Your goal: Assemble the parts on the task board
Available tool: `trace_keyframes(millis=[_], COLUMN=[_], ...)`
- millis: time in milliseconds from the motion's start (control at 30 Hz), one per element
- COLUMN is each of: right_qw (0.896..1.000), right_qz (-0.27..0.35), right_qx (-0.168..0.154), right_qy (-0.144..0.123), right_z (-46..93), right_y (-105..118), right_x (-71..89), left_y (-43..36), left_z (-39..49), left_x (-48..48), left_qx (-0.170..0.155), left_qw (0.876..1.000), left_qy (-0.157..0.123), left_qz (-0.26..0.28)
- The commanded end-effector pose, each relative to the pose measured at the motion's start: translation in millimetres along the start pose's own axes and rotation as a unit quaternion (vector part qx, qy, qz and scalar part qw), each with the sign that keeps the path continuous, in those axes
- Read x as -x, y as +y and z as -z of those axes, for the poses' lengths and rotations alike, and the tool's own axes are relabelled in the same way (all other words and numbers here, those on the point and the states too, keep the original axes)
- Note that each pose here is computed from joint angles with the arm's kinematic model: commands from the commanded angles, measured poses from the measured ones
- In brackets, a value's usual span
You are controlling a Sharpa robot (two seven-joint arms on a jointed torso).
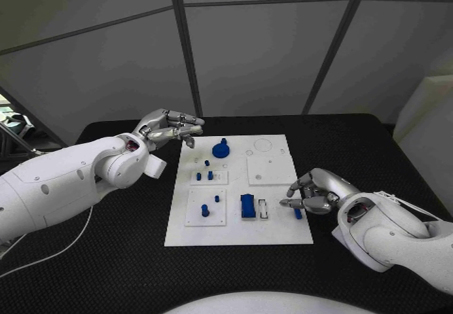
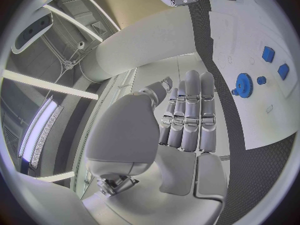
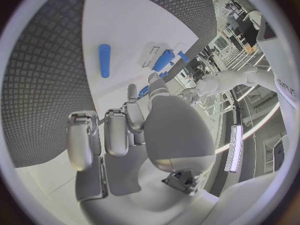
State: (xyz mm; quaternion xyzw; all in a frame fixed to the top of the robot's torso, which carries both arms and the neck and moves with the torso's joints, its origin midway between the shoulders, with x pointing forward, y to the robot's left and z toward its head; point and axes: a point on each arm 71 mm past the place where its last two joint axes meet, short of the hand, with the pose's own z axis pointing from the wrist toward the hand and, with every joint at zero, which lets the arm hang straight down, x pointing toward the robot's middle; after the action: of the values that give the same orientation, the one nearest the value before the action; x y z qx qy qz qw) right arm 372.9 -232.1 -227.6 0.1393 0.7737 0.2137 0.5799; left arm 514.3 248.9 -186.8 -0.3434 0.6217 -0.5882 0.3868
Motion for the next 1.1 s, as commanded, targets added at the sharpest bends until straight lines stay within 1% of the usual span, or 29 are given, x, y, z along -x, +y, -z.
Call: trace_keyframes(millis=[33, 167, 467, 600, 767, 1100], right_qw=[1.000, 0.999, 0.996, 0.995, 0.993, 0.990], right_qz=[-0.004, 0.032, 0.083, 0.097, 0.108, 0.128], right_qx=[0.015, 0.003, -0.018, -0.026, -0.026, -0.040], right_qy=[0.003, 0.005, 0.013, 0.019, 0.028, 0.050], right_z=[2.1, 1.0, -5.4, -7.7, -10.9, -10.7], right_y=[-5, -15, -20, -21, -19, -23], right_x=[4.5, 6.9, 3.2, 1.1, -4.0, -13.8], left_y=[-1.3, -0.7, 1.0, 1.3, 1.5, 1.7], left_z=[-0.2, -0.6, 0.3, 0.8, 1.1, 1.5], left_x=[-0.9, -2.4, -3.1, -2.9, -2.5, -2.0], left_qx=[-0.004, -0.004, -0.002, -0.002, -0.002, -0.001], left_qw=[1.000, 1.000, 1.000, 1.000, 1.000, 1.000], left_qy=[0.002, 0.004, 0.005, 0.005, 0.005, 0.004], left_qz=[0.004, 0.005, 0.006, 0.006, 0.006, 0.006])
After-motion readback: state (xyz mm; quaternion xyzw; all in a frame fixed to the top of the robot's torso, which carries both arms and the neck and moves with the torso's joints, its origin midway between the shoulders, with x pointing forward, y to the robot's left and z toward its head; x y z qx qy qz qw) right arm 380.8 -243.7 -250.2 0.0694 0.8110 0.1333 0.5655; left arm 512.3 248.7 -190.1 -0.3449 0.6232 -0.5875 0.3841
